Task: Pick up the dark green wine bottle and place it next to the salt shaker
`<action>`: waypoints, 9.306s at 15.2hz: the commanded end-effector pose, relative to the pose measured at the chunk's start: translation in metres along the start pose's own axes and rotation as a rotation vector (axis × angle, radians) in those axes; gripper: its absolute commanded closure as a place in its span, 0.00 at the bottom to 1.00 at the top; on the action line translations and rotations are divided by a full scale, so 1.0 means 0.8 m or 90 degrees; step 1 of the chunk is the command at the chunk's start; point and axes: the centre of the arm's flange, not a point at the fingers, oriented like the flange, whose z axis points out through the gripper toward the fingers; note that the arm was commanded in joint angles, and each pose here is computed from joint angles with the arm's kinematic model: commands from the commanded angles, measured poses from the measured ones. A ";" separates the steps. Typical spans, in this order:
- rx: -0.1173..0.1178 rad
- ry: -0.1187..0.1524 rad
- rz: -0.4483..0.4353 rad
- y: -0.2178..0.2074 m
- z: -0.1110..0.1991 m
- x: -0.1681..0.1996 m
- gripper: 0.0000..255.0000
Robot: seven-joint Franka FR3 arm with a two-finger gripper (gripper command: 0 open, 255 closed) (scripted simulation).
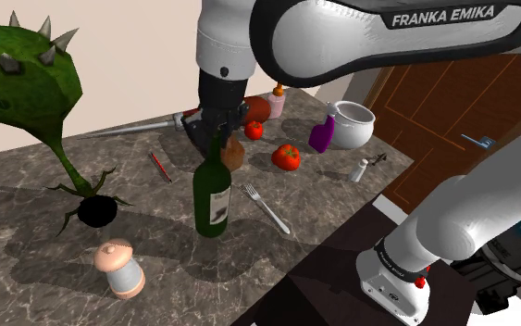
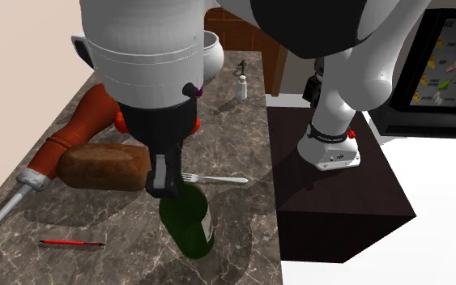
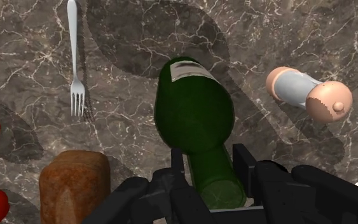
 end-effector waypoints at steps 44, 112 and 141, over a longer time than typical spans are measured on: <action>0.000 0.000 0.000 0.386 -0.284 -0.083 1.00; 0.000 0.000 0.000 0.717 -0.118 -0.192 1.00; 0.000 0.000 0.000 0.718 0.059 -0.209 1.00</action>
